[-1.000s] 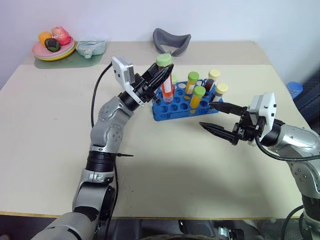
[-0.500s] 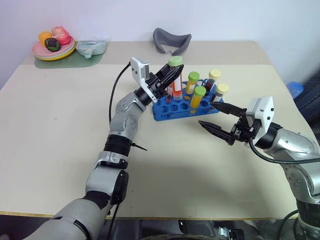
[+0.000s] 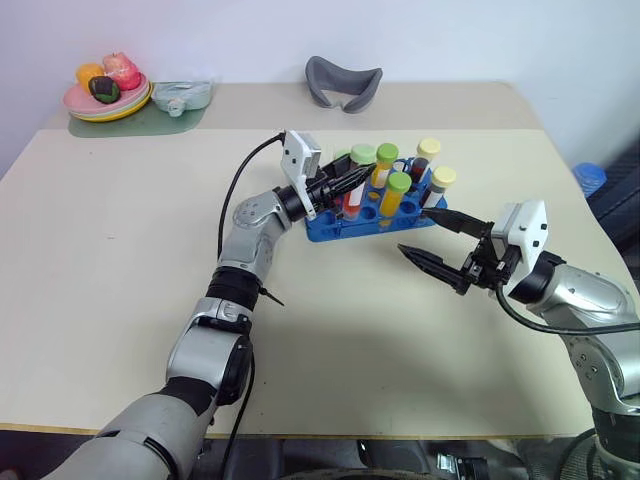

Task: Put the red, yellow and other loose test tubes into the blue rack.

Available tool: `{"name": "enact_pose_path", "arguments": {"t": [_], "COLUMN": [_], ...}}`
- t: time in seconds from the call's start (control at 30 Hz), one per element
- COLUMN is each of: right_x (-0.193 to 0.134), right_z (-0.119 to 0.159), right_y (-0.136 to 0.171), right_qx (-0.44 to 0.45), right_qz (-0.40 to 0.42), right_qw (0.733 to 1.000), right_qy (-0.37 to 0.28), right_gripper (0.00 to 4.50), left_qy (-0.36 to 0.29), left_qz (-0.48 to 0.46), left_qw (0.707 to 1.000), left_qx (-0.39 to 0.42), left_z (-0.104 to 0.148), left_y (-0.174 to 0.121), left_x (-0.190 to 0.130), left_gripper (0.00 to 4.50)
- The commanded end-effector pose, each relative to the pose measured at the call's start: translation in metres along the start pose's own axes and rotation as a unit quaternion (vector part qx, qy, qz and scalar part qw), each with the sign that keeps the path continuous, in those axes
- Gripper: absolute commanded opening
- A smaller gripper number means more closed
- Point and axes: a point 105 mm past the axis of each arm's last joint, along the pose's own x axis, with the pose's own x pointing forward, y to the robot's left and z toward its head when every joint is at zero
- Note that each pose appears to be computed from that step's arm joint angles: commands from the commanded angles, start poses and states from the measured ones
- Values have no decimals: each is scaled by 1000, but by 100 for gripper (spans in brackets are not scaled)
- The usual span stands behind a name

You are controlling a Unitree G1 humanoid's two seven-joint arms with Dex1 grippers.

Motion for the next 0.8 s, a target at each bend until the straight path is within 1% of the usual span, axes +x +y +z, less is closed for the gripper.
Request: {"name": "enact_pose_path", "arguments": {"t": [0.03, 0.23, 0.43, 0.67, 0.7, 0.73, 0.8], "right_x": [2, 4, 4, 2, 2, 1, 1], "right_z": [14, 17, 17, 13, 13, 13, 12], "right_y": [3, 2, 2, 2, 2, 3, 3], "right_qx": [-17, -18, -17, -13, -13, -13, -12], "right_qz": [5, 6, 5, 5, 5, 6, 6], "right_qw": [1000, 1000, 1000, 1000, 1000, 1000, 1000], "right_qy": [-22, -23, -23, -21, -21, -21, -20], "right_gripper": [330, 330, 330, 330, 330, 330, 330], "left_qy": [-2, 1, 12, -3, -5, -7, -12], "left_qz": [1, 15, 27, 39, 42, 45, 55], "left_qw": [1000, 999, 998, 999, 999, 999, 998], "left_qx": [26, 33, 56, 20, 17, 15, 8], "left_z": [4, -1, -6, -5, -5, -5, -5], "left_y": [0, 2, 3, 6, 6, 6, 7], "left_x": [2, 2, 3, 1, 0, 0, 0], "left_gripper": [81, 81, 81, 81, 185, 221, 323]}}
